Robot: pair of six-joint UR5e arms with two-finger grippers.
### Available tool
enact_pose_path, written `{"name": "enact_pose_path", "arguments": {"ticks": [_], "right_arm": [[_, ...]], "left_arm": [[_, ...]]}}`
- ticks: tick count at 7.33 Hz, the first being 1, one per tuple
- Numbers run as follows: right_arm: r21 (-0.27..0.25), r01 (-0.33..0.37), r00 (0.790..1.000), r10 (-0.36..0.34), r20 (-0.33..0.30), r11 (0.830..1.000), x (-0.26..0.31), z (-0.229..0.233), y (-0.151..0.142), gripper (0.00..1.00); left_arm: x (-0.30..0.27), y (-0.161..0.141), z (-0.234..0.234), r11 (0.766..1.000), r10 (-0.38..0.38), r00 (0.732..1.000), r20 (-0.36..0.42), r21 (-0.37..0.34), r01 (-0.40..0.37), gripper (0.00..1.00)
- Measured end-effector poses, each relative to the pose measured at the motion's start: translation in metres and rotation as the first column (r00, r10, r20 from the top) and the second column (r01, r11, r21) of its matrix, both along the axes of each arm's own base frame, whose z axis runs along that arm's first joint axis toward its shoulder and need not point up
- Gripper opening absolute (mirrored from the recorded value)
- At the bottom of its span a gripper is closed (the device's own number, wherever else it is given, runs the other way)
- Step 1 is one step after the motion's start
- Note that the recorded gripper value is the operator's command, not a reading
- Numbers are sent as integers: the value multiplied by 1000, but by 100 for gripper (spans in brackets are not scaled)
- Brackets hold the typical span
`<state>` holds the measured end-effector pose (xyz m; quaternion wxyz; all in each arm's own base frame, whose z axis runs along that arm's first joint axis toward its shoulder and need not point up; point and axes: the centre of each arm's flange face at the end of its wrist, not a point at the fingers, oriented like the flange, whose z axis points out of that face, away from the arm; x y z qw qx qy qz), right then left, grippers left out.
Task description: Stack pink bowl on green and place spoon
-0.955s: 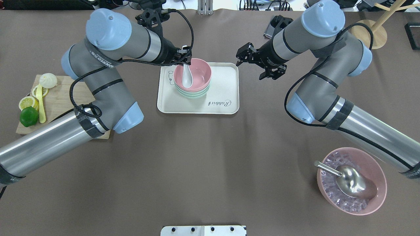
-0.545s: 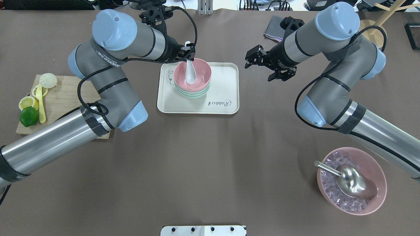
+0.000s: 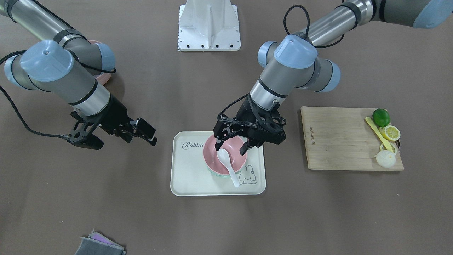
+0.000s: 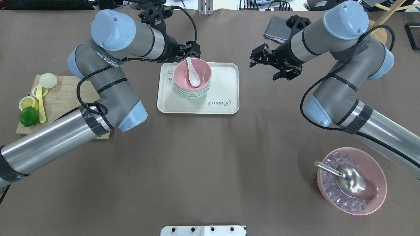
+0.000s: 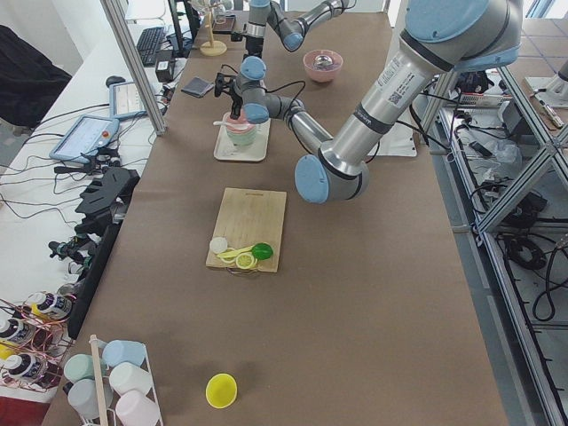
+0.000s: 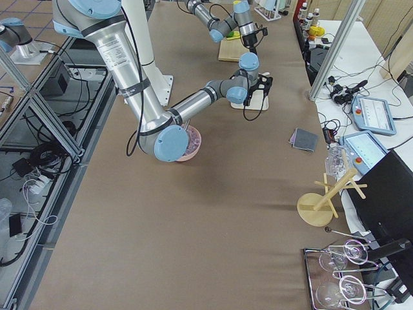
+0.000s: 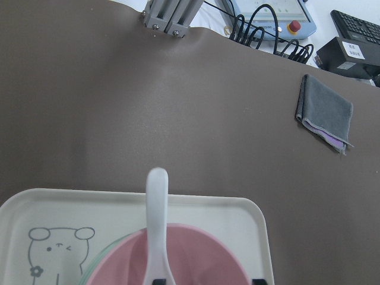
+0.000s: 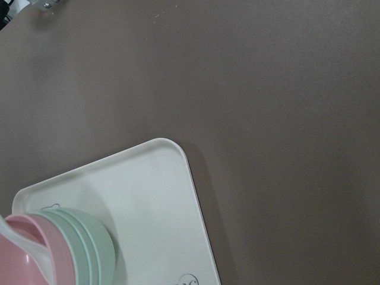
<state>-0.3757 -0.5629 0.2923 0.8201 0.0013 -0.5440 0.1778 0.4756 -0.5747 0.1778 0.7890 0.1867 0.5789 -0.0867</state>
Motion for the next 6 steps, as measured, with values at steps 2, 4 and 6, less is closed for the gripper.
{"name": "enact_pose_path", "arguments": {"ticks": [2, 4, 6], "right_arm": [[-24, -14, 1000, 14, -23, 1000, 38, 18, -15, 100], [0, -13, 989, 13, -146, 1000, 94, 35, -36, 100], [81, 96, 936, -62, -347, 992, 166, 75, -45, 100]], "left_arm": [[-12, 5, 25, 1000, -6, 1000, 22, -9, 6, 98], [-64, 0, 78, 999, -48, 996, 81, -10, 49, 98], [-143, -4, 132, 996, -59, 962, 267, 83, 38, 98]]}}
